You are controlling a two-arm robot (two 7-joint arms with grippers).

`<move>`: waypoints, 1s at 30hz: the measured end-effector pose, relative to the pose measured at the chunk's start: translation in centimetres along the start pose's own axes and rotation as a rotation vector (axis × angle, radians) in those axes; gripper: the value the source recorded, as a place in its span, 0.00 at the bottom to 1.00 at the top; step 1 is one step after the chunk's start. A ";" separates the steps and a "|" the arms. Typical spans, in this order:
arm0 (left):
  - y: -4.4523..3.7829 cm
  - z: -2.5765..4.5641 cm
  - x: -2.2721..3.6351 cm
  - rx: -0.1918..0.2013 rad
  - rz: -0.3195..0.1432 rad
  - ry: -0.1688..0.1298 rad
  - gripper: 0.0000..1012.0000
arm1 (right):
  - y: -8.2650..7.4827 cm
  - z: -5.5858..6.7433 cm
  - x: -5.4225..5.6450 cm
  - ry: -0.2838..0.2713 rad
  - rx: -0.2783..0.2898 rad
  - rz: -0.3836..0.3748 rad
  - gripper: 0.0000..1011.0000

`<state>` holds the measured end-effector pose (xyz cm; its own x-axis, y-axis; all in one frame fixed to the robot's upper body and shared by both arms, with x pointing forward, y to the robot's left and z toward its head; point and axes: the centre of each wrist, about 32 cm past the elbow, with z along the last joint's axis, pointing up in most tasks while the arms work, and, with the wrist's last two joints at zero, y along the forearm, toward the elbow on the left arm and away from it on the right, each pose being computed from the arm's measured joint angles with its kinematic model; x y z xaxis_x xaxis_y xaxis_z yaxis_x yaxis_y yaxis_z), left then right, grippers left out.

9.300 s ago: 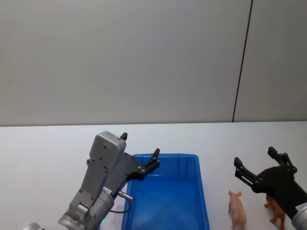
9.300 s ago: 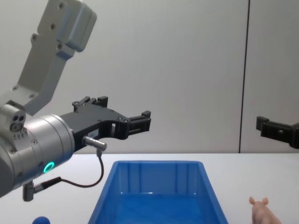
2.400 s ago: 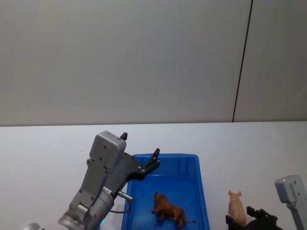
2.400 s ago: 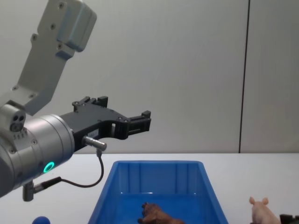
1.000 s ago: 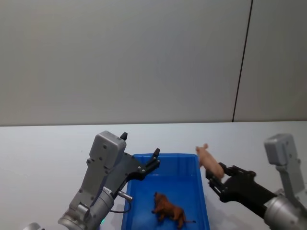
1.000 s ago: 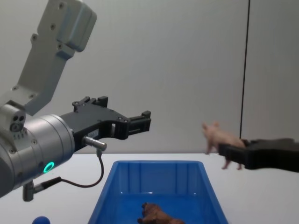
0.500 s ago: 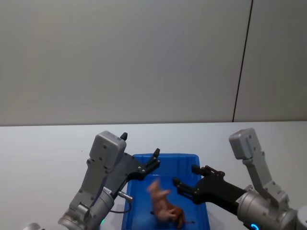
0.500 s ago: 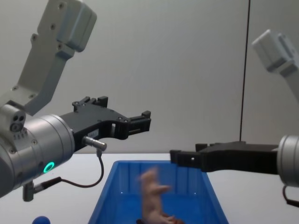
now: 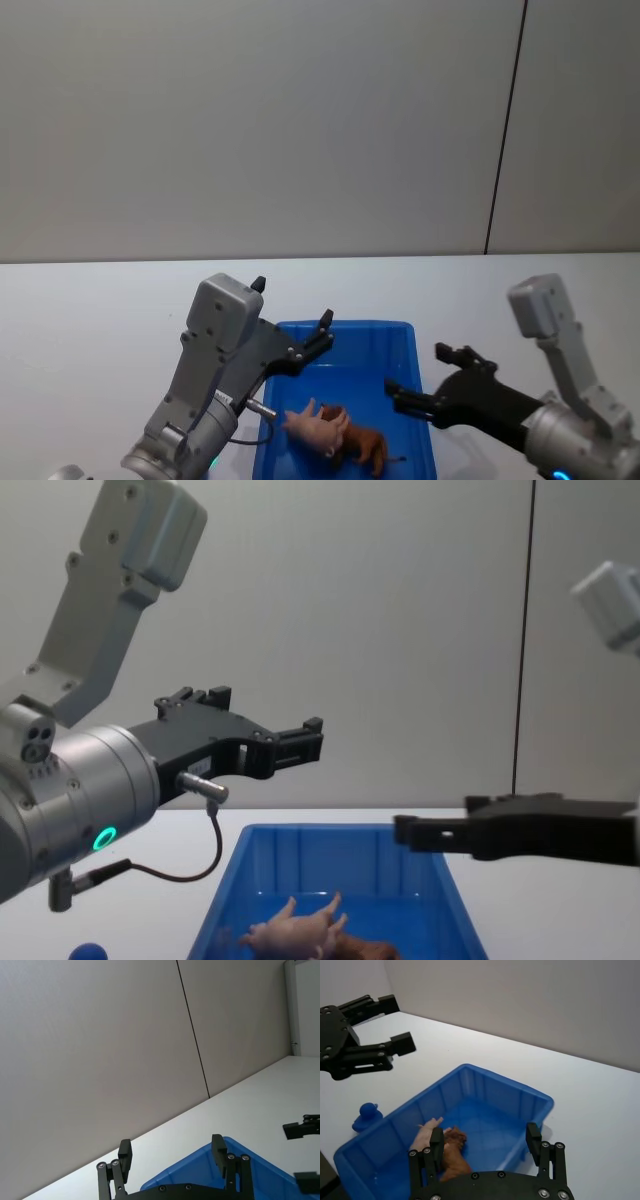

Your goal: Pick up the two dolls from the table and place them into the box.

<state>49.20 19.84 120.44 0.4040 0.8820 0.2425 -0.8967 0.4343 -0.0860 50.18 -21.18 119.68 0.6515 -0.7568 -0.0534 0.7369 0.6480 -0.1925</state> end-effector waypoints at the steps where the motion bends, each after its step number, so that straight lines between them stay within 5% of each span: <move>1: 0.00 0.00 0.00 0.000 0.000 0.000 0.99 | -0.2 -0.1 0.1 -0.001 0.003 -0.004 0.99; 19: 0.10 -0.03 0.00 0.002 0.001 -0.002 0.99 | -5.1 -1.7 2.2 -0.024 0.048 -0.089 0.99; 26: 0.85 -0.05 0.04 0.022 0.026 -0.015 0.99 | -5.9 -1.9 2.4 -0.029 0.055 -0.101 0.99; 30: 1.94 -0.15 0.08 0.051 0.061 -0.026 0.99 | -6.2 -1.9 2.5 -0.031 0.059 -0.105 0.99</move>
<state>47.52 20.78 120.15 0.3441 0.9013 0.2631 -0.9278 0.3695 -0.0524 46.90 -27.25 118.88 0.5745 -0.8185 -0.0055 0.8102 0.5697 -0.1378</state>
